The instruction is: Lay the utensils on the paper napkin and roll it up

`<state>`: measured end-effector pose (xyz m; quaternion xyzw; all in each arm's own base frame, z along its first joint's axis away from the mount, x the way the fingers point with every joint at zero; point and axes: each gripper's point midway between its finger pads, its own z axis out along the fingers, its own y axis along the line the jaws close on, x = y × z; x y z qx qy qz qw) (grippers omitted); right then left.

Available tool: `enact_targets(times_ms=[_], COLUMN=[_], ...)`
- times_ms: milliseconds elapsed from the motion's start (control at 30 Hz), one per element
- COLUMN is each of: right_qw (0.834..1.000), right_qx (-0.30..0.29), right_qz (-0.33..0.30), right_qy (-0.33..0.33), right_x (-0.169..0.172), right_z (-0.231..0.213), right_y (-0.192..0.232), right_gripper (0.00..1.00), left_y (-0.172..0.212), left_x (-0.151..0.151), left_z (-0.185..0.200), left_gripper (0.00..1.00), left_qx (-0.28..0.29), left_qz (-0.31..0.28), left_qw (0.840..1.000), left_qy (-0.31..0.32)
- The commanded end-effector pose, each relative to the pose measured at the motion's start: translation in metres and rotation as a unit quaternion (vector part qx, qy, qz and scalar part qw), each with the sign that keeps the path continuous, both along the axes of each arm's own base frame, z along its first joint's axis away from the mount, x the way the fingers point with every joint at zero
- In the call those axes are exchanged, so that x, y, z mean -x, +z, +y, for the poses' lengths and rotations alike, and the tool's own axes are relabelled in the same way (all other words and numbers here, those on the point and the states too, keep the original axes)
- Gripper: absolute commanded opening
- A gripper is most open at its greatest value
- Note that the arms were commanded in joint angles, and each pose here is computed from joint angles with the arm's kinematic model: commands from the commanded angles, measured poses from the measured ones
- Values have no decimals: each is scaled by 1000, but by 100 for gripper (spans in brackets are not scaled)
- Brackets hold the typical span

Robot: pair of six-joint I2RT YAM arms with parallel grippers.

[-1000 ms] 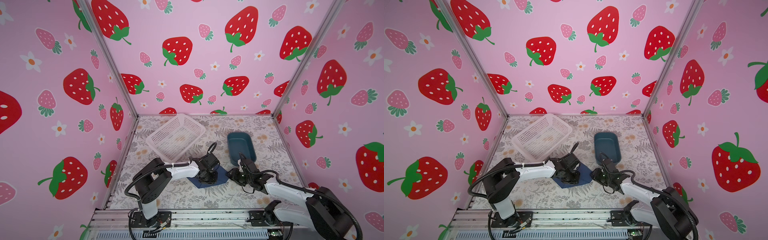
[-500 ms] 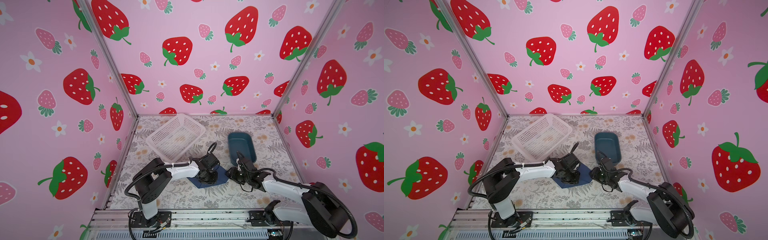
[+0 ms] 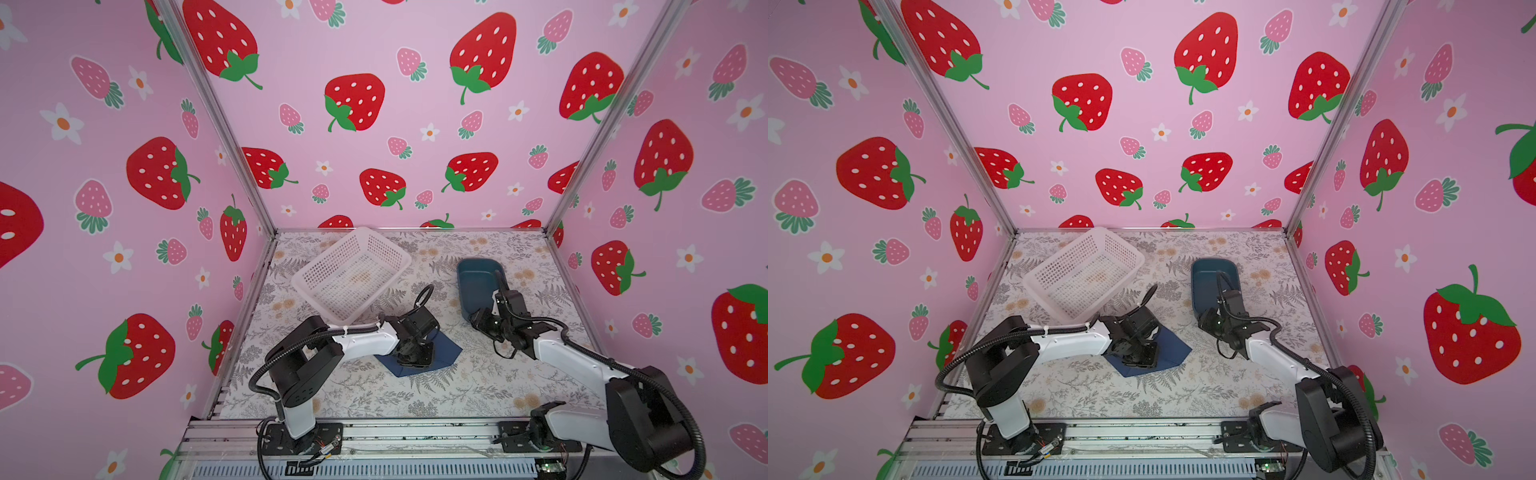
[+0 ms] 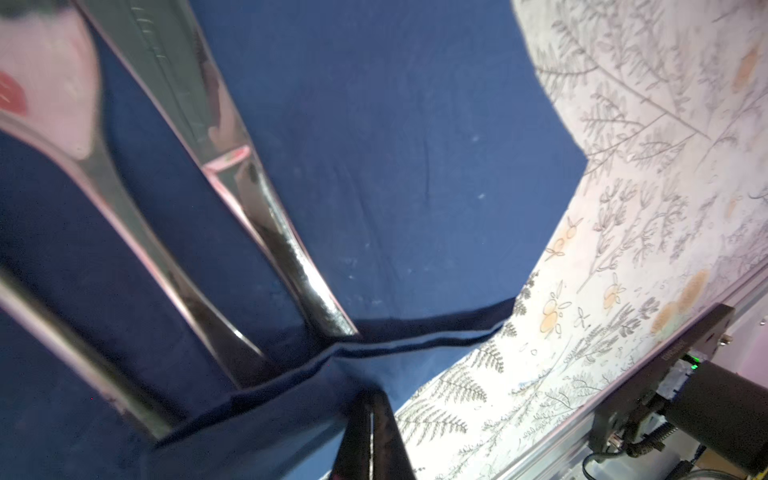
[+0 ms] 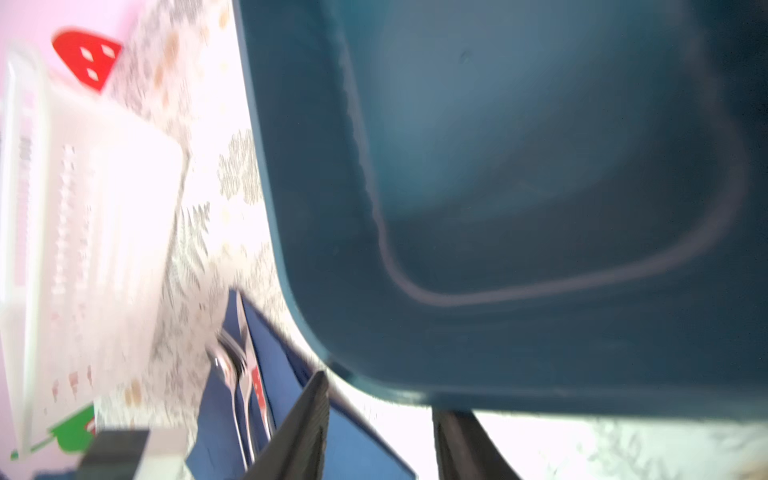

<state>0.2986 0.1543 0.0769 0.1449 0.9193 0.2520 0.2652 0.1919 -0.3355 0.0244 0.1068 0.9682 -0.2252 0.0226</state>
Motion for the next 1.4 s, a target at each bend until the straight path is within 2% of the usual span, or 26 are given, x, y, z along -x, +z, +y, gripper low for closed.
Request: enact_targets(times_ms=[0,100,233,567,767,933,1233,1367], right_qw=[1000,1000,999,993,985,982,986,985], right_qx=[14,-4,-35,-94,-121,-126,-109,-123], right_qz=[-11,-3,-6,39,73,81,110,109], right_qy=[-19,-18,5,65,102,114,68,59], right_x=[-22,-28,-17,77,106,109,103,101], right_z=[-22,-28,-17,16,37,48,42,46], right_y=[3,2,11,-15,-29,-35,-58,-61], right_gripper=[41,40,40,44,48,48,47,47], left_y=[10,10,12,11,10,10,10,9], left_x=[-2,-3,-3,-3,-2,-2,-2,-2], left_z=[-1,-2,0,-1,0,0,1,0], left_gripper=[8,8,8,8,8,8,8,8], left_qx=[0,0,1,0,-1,0,-3,-3], left_qz=[-12,-12,-15,-15,-15,-14,-14,-14], left_qw=[1000,1000,1000,1000,1000,1000,1000,1000], left_qy=[0,-1,0,-3,-4,-5,-5,-4])
